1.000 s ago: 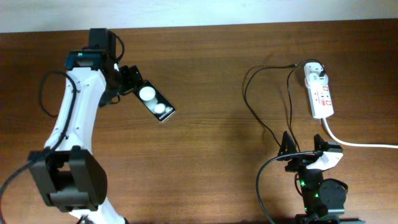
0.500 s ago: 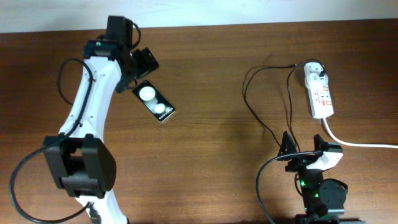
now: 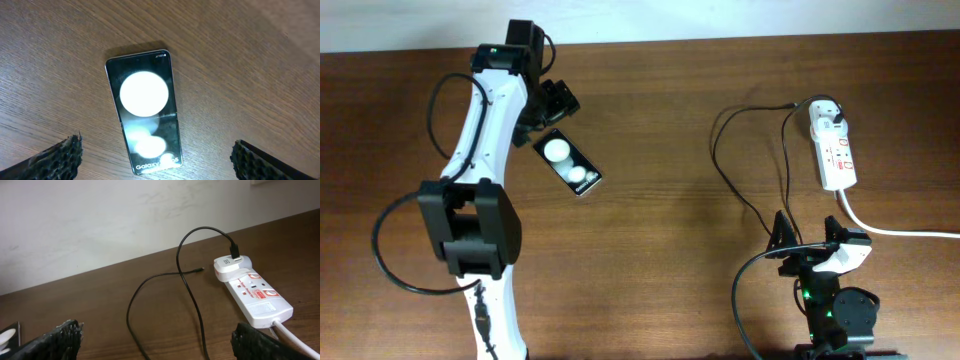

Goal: Plug charger to phone and switch on socket
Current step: 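Lower the left gripper and close it on the phone's top edge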

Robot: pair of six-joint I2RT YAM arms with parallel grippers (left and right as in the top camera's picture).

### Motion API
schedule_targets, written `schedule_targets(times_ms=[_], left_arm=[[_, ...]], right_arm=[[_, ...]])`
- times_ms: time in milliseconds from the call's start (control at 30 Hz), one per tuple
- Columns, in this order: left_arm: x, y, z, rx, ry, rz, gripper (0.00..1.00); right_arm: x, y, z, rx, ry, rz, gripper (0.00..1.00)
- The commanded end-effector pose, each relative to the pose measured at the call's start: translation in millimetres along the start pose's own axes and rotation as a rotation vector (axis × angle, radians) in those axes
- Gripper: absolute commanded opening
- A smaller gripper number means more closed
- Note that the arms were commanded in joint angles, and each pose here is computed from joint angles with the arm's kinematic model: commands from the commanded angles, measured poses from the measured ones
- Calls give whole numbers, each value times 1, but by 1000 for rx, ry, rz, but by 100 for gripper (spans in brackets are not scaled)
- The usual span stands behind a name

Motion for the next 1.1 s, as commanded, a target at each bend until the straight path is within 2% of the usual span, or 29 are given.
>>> schedule_targets(times_ms=[0, 167, 300, 567, 700, 867, 1067], left_arm=[[-8, 1, -4, 13, 0, -17, 99], [-13, 1, -3, 18, 8, -22, 99], [-30, 2, -2, 81, 38, -39, 99], [-56, 2, 3, 95, 96, -50, 99], [-76, -1, 13, 104, 190, -15, 99], [-108, 6, 26, 110, 275, -69, 99], [-110, 6, 31, 59, 309, -54, 100]], right_arm=[[0, -1, 2, 0, 0, 7, 99], [0, -1, 2, 0, -1, 8, 99], [0, -1, 2, 0, 0, 7, 99], [0, -1, 2, 0, -1, 8, 99], [0, -1, 2, 0, 0, 7, 99], [0, -1, 2, 0, 0, 7, 99], [0, -1, 2, 0, 0, 7, 99]])
Point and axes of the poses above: each gripper's point midway between its finger pads, its own x axis back along the fingers, its own y axis along the line the jaws close on, z = x × y, the point moved 6 cm from there along x, back along the fingers, and after that the axes turned 5 degrees about -x, right-handed, at the moved point
